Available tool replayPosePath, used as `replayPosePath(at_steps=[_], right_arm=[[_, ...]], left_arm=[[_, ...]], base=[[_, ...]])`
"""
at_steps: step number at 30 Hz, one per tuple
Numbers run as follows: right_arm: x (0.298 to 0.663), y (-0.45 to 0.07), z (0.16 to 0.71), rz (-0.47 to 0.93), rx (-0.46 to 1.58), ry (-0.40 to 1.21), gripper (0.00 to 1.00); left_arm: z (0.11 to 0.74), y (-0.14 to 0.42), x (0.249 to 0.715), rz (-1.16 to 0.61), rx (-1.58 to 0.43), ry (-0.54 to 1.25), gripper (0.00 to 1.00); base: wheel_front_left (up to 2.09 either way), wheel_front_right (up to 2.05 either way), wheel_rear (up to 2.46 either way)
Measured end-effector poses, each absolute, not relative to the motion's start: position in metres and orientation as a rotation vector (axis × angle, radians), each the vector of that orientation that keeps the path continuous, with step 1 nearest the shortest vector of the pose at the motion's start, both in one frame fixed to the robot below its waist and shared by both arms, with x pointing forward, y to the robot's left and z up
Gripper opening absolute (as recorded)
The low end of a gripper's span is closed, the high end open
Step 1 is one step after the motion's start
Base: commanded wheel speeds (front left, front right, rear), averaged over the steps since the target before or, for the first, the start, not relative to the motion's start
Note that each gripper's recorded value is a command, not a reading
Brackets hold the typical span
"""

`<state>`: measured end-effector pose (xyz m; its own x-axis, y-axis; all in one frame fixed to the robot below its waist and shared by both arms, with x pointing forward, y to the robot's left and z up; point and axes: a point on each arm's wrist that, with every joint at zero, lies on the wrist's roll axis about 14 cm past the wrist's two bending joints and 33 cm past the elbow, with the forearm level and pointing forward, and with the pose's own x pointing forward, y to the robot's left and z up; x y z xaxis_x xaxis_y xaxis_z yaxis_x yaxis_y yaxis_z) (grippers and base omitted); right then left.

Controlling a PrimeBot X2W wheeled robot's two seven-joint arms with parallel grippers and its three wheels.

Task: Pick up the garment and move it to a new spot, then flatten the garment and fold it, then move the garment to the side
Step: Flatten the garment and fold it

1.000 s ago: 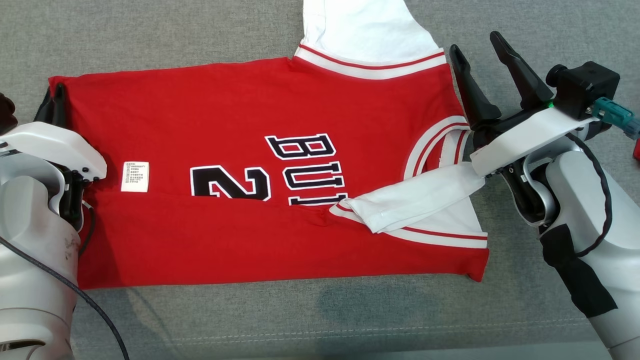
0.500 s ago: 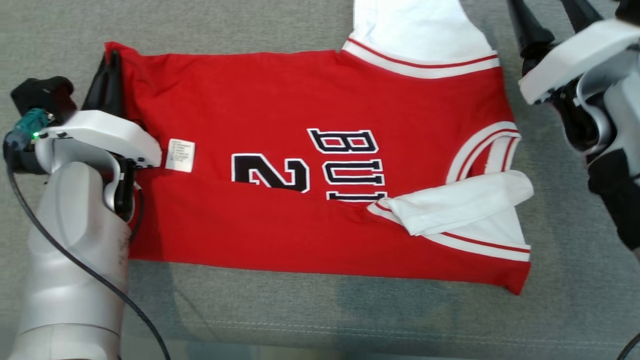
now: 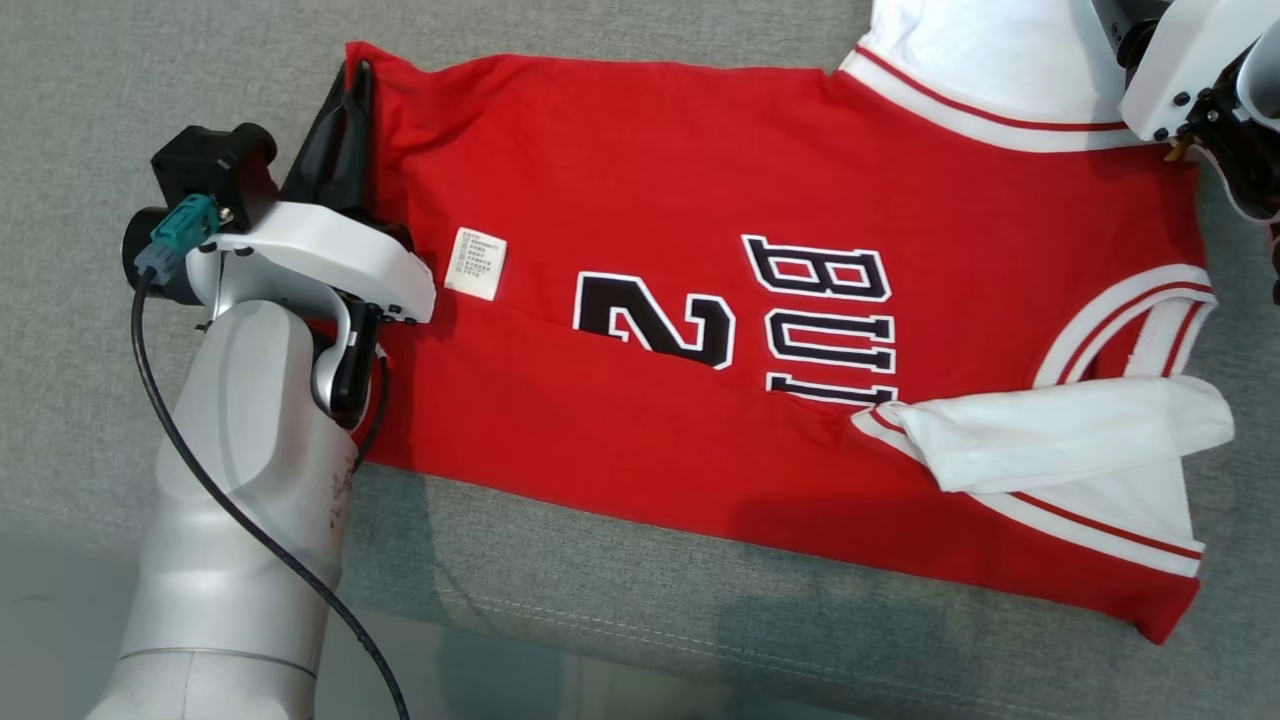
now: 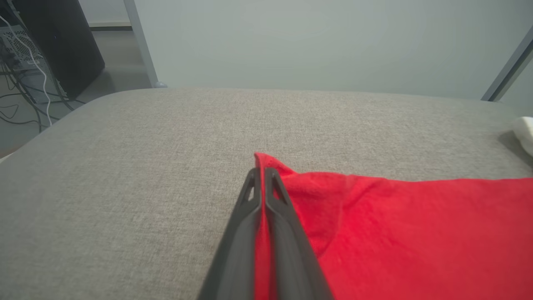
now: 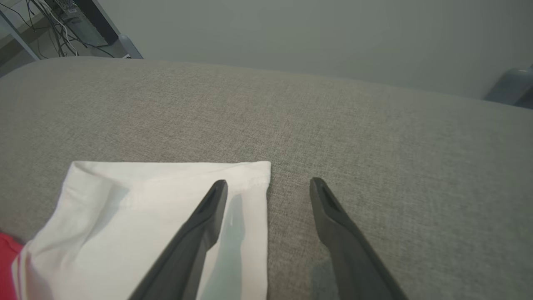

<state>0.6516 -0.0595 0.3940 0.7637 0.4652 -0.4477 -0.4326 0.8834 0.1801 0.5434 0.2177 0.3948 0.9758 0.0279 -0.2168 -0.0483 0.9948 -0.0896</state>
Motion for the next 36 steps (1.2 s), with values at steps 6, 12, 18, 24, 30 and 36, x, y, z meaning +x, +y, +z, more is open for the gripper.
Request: replayPosePath(at_steps=[6, 12, 18, 24, 30, 36], right_arm=[[0.650, -0.049, 0.377, 0.527, 0.004, 0.548, 0.86], [0.655, -0.053, 0.385, 0.527, -0.019, 0.491, 0.09], [0.658, -0.058, 0.397, 0.516, 0.000, 0.419, 0.00], [0.657, -0.052, 0.433, 0.538, 0.070, 0.287, 0.00], [0.629, -0.046, 0.458, 0.600, 0.137, 0.211, 0.00], [0.603, -0.067, 0.481, 0.603, 0.188, 0.163, 0.00]], left_arm=[[0.392, 0.218, 0.540, 0.036, -0.100, 0.225, 0.00], [0.395, 0.216, 0.542, 0.038, -0.129, 0.213, 0.00], [0.398, 0.213, 0.543, 0.034, -0.140, 0.206, 0.00], [0.397, 0.214, 0.538, 0.048, -0.159, 0.207, 0.00], [0.397, 0.224, 0.527, 0.078, -0.167, 0.217, 0.00], [0.400, 0.227, 0.520, 0.089, -0.177, 0.222, 0.00]], base=[[0.00, 0.00, 0.00], [0.00, 0.00, 0.00], [0.00, 0.00, 0.00], [0.00, 0.00, 0.00], [0.00, 0.00, 0.00], [0.00, 0.00, 0.00]])
